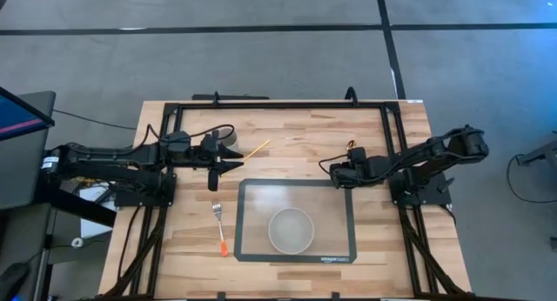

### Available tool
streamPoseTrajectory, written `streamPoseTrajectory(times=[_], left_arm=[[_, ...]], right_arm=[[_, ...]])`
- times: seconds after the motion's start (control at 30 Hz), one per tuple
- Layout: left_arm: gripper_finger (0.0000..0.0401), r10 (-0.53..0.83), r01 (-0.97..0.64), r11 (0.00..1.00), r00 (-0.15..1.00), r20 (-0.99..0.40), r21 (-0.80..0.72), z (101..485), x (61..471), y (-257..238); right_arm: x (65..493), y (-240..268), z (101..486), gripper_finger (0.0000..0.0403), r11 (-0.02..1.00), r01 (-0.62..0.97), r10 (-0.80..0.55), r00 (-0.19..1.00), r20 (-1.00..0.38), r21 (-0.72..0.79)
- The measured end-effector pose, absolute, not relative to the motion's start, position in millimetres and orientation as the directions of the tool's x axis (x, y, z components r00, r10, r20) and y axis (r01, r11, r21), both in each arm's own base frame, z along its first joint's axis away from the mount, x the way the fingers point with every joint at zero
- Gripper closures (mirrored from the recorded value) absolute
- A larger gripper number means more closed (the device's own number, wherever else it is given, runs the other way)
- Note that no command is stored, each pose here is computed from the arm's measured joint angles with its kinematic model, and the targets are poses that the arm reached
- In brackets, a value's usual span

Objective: Pick & Place Utensil
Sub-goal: Put the green spoon into the gray bowl

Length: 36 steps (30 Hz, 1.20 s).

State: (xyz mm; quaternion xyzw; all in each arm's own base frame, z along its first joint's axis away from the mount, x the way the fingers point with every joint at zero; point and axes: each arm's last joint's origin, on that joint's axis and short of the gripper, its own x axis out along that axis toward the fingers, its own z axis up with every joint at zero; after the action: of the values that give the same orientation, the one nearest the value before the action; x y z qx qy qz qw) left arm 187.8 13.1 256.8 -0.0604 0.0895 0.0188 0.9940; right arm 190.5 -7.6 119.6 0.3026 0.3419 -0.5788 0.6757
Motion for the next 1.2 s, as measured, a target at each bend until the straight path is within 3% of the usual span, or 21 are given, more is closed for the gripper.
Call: streamPoseTrajectory(times=[0.3,1.2], left_arm=[[0.0284,0.027,-0.048,0.992,0.983,-0.182,-0.117,256.6,187.8,13.1],[0.0284,0.027,-0.049,0.992,0.983,-0.182,-0.117,256.6,187.8,13.1]], right_arm=[[196.1,-7.4,120.2,0.0276,0.146,0.986,-0.577,0.146,-0.804,0.074],[195.0,-10.5,119.1,0.0276,0.111,0.991,-0.519,0.126,-0.845,0.080]])
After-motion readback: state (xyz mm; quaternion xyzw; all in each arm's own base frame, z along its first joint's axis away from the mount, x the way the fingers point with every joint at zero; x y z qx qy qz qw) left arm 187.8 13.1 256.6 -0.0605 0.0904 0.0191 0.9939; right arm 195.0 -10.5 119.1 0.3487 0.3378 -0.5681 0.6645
